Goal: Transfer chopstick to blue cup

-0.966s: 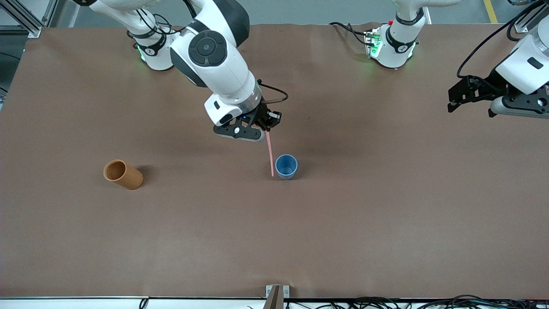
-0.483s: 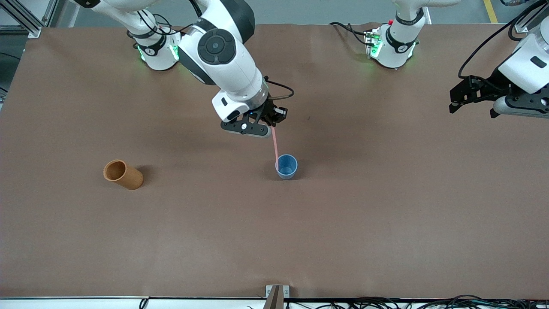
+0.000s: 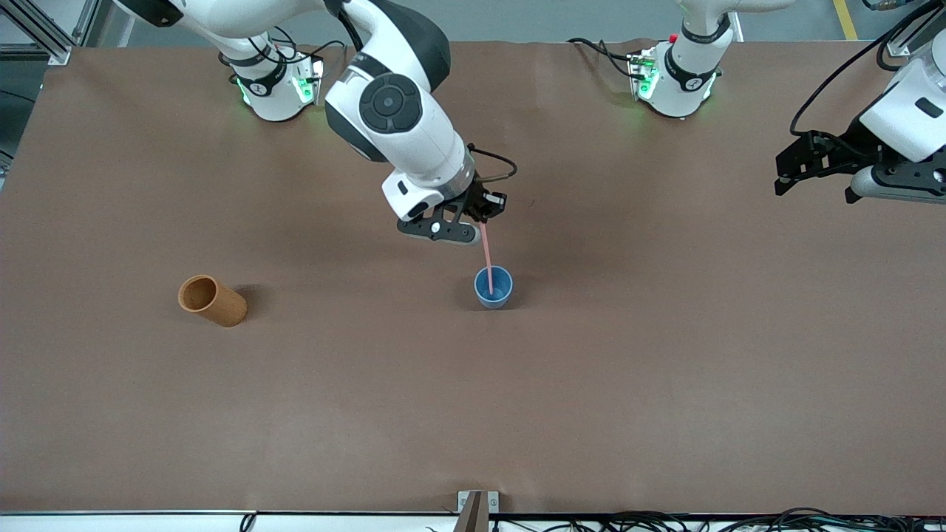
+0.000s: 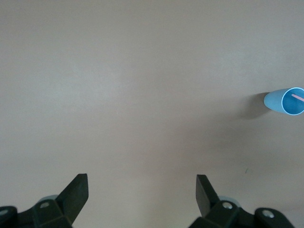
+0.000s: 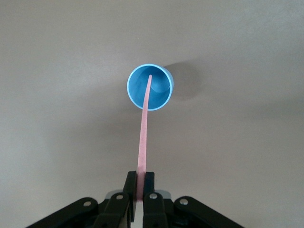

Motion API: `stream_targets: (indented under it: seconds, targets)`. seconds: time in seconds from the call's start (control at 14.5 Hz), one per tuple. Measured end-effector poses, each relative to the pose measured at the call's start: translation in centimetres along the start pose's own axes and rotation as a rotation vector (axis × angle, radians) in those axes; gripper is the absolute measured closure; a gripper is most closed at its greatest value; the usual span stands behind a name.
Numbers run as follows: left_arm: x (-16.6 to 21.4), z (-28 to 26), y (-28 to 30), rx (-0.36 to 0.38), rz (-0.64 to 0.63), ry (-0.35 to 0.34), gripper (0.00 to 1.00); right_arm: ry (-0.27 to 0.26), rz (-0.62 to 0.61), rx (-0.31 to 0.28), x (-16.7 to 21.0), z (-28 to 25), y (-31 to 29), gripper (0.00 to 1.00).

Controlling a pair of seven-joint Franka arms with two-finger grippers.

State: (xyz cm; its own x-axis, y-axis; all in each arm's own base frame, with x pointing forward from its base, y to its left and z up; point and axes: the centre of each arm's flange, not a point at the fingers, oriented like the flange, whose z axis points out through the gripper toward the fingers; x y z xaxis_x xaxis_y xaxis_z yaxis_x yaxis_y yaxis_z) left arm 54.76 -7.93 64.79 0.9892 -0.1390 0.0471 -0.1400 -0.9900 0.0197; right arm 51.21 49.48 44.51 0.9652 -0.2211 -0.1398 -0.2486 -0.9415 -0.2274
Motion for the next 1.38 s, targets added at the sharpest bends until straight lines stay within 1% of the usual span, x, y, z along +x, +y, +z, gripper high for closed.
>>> stream_targets:
  seconds: [0.21,0.34,0.41,0.48,0.62,0.69,0.76,0.83,0.9,0.97,1.03,1.24,1.31,1.38]
  targets:
    - [0.0,0.0,0.0,0.000,-0.001,0.000,0.00,0.012,-0.022,-0.031,0.1,2.1,0.1,0.91]
    - [0.0,0.0,0.0,0.000,-0.001,0.000,0.00,0.023,-0.031,-0.029,0.3,3.5,0.1,0.91]
    - [0.0,0.0,0.0,0.000,-0.001,0.000,0.00,0.027,-0.032,-0.026,0.5,3.7,0.1,0.85]
    - [0.0,0.0,0.0,0.000,-0.001,0.000,0.00,0.032,-0.031,-0.021,0.7,3.6,0.2,0.76]
    - [0.0,0.0,0.0,0.000,-0.001,-0.001,0.00,0.048,-0.024,-0.001,1.4,2.6,0.1,0.57]
    - [0.0,0.1,-0.1,0.000,-0.001,-0.001,0.00,0.060,-0.015,0.014,2.0,1.5,0.1,0.45]
    - [0.0,0.1,-0.1,0.000,-0.001,-0.001,0.00,0.079,-0.010,0.031,2.7,0.0,0.3,0.36]
    - [0.0,0.1,-0.1,0.000,-0.001,-0.001,0.00,0.107,-0.014,0.049,3.4,-2.1,0.6,0.24]
    - [0.0,0.1,-0.1,0.000,-0.001,-0.001,0.00,0.134,-0.029,0.046,3.8,-4.5,1.3,0.15]
    - [0.0,0.1,-0.1,0.000,-0.001,-0.001,0.00,0.156,-0.049,0.018,4.3,-7.0,2.5,0.07]
    - [0.0,0.1,-0.1,0.000,-0.001,-0.001,0.00,0.186,-0.070,-0.013,4.8,-9.7,3.9,0.00]
    - [0.0,0.1,-0.1,0.000,-0.001,-0.002,0.00,0.291,-0.090,-0.103,7.7,-18.1,10.1,0.00]
    - [0.0,0.1,-0.1,0.000,-0.002,-0.002,0.00,0.314,-0.096,-0.141,8.9,-20.7,13.1,0.00]
    - [0.0,0.1,-0.1,0.000,-0.002,-0.002,0.00,0.322,-0.106,-0.183,10.0,-23.2,16.2,0.00]
